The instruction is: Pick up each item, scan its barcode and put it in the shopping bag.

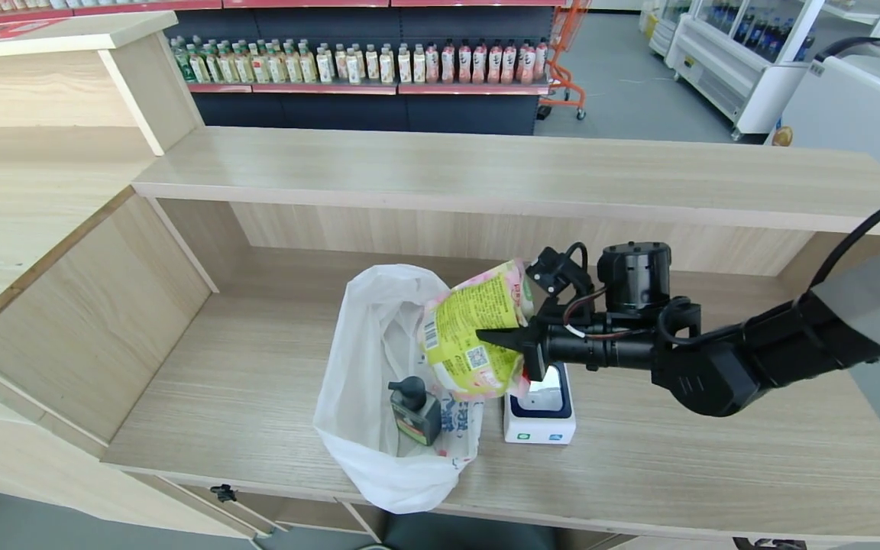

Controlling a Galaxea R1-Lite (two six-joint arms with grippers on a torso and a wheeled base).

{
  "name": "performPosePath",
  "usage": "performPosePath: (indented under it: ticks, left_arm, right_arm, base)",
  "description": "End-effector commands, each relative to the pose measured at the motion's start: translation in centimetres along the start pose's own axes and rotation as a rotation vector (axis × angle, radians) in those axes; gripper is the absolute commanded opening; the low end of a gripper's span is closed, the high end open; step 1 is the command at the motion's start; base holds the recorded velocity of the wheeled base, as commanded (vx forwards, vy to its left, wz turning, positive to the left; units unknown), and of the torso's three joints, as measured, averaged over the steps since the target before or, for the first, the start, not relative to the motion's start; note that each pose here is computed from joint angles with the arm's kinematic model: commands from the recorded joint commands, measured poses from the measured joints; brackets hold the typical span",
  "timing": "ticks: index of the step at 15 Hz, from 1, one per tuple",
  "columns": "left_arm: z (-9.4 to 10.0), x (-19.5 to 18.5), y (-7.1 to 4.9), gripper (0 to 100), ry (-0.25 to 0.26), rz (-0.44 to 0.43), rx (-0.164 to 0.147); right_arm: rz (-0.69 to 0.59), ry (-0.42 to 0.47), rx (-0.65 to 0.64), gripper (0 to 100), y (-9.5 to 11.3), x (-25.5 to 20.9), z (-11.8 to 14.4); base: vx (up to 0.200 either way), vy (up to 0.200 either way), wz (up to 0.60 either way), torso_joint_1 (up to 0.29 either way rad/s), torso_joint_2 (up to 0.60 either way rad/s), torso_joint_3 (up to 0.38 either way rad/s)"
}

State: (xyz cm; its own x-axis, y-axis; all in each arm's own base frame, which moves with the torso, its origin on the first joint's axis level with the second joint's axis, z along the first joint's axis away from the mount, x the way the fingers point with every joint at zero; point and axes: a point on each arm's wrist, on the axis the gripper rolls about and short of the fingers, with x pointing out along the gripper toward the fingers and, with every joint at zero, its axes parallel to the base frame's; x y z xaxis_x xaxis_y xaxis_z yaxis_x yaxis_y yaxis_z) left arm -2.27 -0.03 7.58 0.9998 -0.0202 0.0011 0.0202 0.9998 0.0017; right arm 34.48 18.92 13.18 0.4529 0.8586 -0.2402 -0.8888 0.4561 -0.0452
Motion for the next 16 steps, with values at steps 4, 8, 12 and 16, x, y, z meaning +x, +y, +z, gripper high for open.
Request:
performPosePath:
  ticks: [4,8,12,16]
  left_arm:
    - [0.0,0.0,0.0,100,0.000,0.000,0.000]
    - [0.0,0.0,0.0,100,0.000,0.000,0.000]
    - [0.0,0.0,0.0,100,0.000,0.000,0.000]
    - [0.0,0.0,0.0,100,0.000,0.000,0.000]
  right_arm:
    - [0.002,0.025,0.008,0,-0.7,1.4,-2.1]
    - [0.011,0.033,-0.001,0,-0.1,2.0,-2.3]
    - [0.013,0.039,-0.016,0,-0.4,2.5,-2.8]
    - [0.017,0.030,-0.028,0,-1.0,3.5,-2.8]
  base:
    - [0.000,0.000,0.00,0.000,0.00,0.000]
    - [0.000,0.000,0.00,0.000,0.00,0.000]
    - [0.000,0.000,0.00,0.000,0.00,0.000]
    - [0.000,0.000,0.00,0.000,0.00,0.000]
